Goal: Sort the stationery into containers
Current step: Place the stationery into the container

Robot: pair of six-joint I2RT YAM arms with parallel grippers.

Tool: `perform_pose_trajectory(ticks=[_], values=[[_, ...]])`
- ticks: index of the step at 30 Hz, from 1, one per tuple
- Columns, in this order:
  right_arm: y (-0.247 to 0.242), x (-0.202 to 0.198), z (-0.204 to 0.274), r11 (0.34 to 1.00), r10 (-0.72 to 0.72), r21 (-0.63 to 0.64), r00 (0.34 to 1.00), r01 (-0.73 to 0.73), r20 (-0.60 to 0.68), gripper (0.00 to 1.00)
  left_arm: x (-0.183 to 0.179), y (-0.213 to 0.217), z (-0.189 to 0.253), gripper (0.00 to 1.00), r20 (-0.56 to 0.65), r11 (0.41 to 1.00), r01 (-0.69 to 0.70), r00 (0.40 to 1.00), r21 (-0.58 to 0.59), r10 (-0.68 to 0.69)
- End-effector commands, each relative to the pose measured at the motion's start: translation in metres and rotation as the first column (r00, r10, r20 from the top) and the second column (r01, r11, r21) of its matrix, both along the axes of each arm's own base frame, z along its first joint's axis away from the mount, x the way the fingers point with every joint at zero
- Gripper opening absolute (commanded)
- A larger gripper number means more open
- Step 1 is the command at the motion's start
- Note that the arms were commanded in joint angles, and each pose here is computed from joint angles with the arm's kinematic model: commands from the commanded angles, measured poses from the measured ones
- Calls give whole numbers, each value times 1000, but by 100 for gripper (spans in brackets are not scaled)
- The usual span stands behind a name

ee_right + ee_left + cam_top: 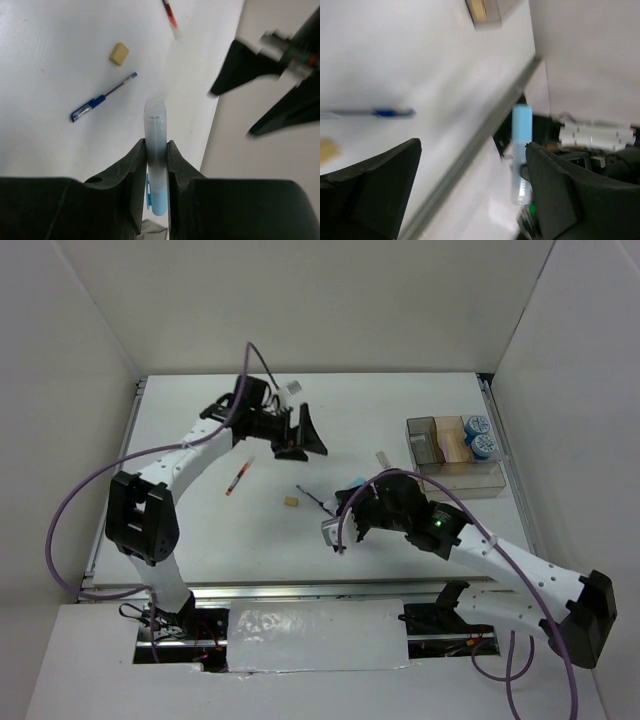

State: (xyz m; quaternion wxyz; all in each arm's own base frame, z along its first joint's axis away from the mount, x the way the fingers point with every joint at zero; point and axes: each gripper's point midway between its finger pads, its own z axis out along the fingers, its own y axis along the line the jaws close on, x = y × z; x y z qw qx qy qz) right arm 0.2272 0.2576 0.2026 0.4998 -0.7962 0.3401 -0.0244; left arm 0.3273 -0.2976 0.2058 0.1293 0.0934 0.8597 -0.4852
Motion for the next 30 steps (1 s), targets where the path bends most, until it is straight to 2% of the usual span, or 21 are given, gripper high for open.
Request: perform_pose_trajectory(ticks=[1, 3, 4, 5, 6, 7, 8, 9, 11, 12, 14, 15, 16, 17, 18, 20, 21, 23, 27, 30], values=[[-22, 12, 24, 975, -182, 117, 980, 191, -80, 0, 64, 64, 59, 99, 231, 974, -225, 948, 7, 218], [-37, 31, 37, 929, -308, 165, 939, 332, -156, 0, 77, 88, 69, 99, 307, 950, -313, 906, 24, 291], [-55, 53, 35, 879, -409, 168, 887, 446, -214, 0, 86, 105, 81, 99, 388, 919, -392, 854, 41, 346], [-64, 62, 33, 792, -487, 203, 797, 575, -357, 0, 85, 112, 76, 99, 428, 910, -409, 836, 67, 344], [-71, 73, 48, 733, -517, 219, 737, 643, -436, 0, 85, 119, 78, 99, 464, 896, -438, 810, 72, 358], [-79, 86, 36, 682, -551, 174, 655, 711, -517, 0, 79, 125, 91, 99, 514, 883, -466, 772, 59, 373], [-103, 101, 32, 551, -589, 154, 513, 820, -624, 0, 81, 133, 77, 99, 538, 858, -507, 747, 81, 391], [-112, 112, 40, 488, -589, 155, 455, 859, -668, 0, 79, 135, 78, 99, 559, 854, -515, 732, 79, 390], [-146, 138, 25, 325, -599, 95, 282, 941, -750, 0, 71, 132, 75, 99, 611, 871, -478, 725, 114, 318], [-156, 150, 32, 275, -595, 106, 255, 956, -762, 0, 69, 130, 71, 99, 615, 874, -466, 732, 137, 294], [-193, 173, 17, 143, -599, 51, 127, 988, -791, 0, 64, 129, 66, 99, 617, 887, -425, 751, 179, 235], [-205, 183, 27, 98, -596, 57, 105, 993, -796, 0, 64, 128, 64, 99, 620, 895, -405, 755, 186, 213], [-215, 194, 11, 55, -586, 2, 34, 998, -809, 0, 61, 127, 60, 99, 618, 903, -384, 762, 192, 193], [-230, 202, 17, 13, -583, -10, 0, 1000, -813, 0, 60, 126, 61, 99, 631, 911, -370, 755, 184, 179], [-249, 211, 4, -40, -577, -53, -66, 998, -814, 0, 59, 125, 64, 99, 642, 914, -368, 746, 172, 179], [-272, 223, 7, -119, -562, -45, -105, 992, -820, 0, 59, 127, 58, 99, 648, 907, -384, 737, 172, 189], [-276, 228, 0, -134, -558, -60, -125, 989, -820, 0, 59, 126, 56, 99, 646, 904, -389, 739, 178, 191], [-284, 237, 0, -152, -567, -48, -127, 987, -814, 0, 61, 128, 53, 99, 642, 895, -406, 740, 187, 202], [-299, 249, -28, -179, -613, -102, -192, 979, -766, 0, 67, 131, 45, 99, 598, 876, -427, 770, 224, 223], [-310, 253, -39, -201, -634, -114, -218, 973, -742, 0, 69, 132, 49, 98, 612, 874, -436, 757, 214, 228]])
